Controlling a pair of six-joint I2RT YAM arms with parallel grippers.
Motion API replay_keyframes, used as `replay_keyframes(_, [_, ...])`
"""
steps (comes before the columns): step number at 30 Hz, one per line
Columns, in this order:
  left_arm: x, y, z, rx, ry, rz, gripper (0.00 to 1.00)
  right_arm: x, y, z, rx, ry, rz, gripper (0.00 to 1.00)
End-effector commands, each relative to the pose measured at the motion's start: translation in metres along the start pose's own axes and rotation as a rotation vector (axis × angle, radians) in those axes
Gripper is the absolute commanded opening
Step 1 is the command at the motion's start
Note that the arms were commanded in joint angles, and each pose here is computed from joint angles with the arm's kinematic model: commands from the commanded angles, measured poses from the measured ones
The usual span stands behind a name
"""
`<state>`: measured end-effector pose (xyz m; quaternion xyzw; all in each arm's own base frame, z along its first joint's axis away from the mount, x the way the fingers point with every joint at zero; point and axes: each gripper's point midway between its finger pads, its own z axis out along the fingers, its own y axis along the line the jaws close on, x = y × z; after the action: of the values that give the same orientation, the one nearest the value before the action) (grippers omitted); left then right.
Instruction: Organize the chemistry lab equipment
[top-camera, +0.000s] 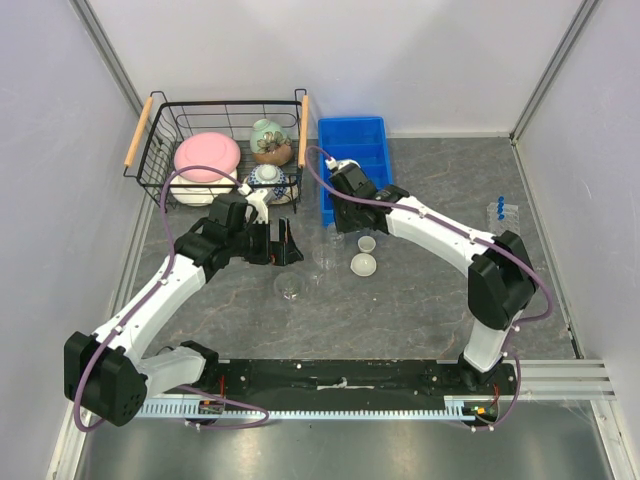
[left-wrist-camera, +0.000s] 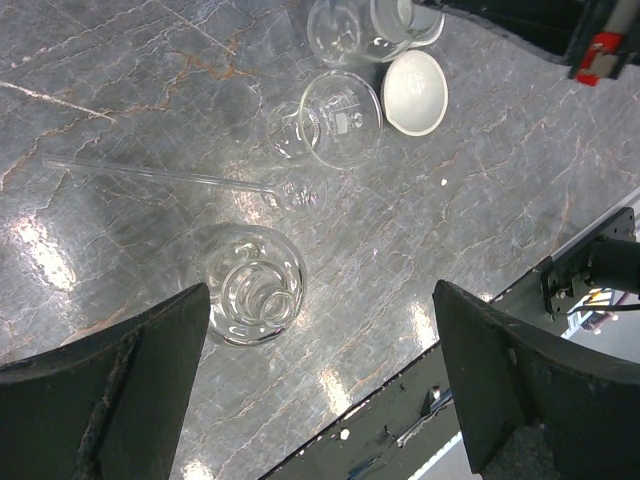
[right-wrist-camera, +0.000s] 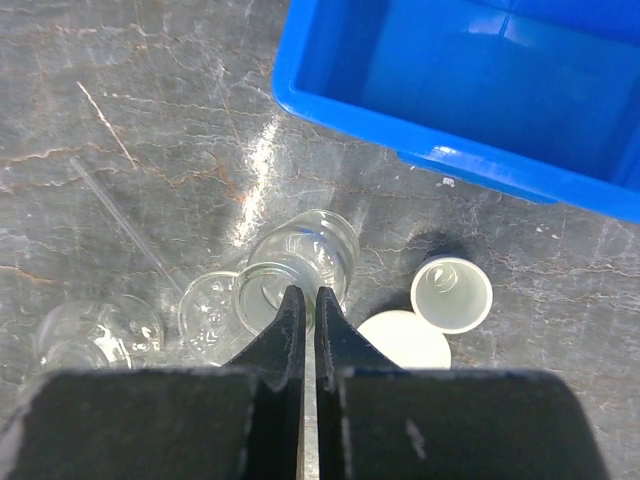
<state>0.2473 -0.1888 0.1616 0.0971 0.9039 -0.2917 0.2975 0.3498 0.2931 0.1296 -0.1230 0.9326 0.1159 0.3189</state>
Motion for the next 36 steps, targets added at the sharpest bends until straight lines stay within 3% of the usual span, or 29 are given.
replay_keyframes(1, [-0.008, -0.007, -0.005, 0.040, -0.042, 0.043, 0.99, -0.051, 0.007, -0.046, -0.008, -0.154, 0.024, 0.00])
replay_keyframes(9, [-0.008, -0.008, -0.006, 0.049, -0.043, 0.043, 0.99, -0.092, -0.007, -0.077, 0.046, -0.242, 0.038, 0.00])
replay_keyframes(14, [-0.007, -0.009, -0.007, 0.051, -0.045, 0.043, 0.99, -0.112, -0.031, -0.074, 0.069, -0.263, 0.089, 0.00])
replay_keyframes(24, [-0.007, -0.010, -0.006, 0.056, -0.042, 0.044, 0.99, -0.142, -0.051, -0.032, 0.079, -0.266, 0.115, 0.00])
replay_keyframes(36, [-0.004, -0.008, -0.003, 0.056, -0.028, 0.038, 0.99, -0.126, -0.052, 0.033, 0.043, -0.201, 0.159, 0.00])
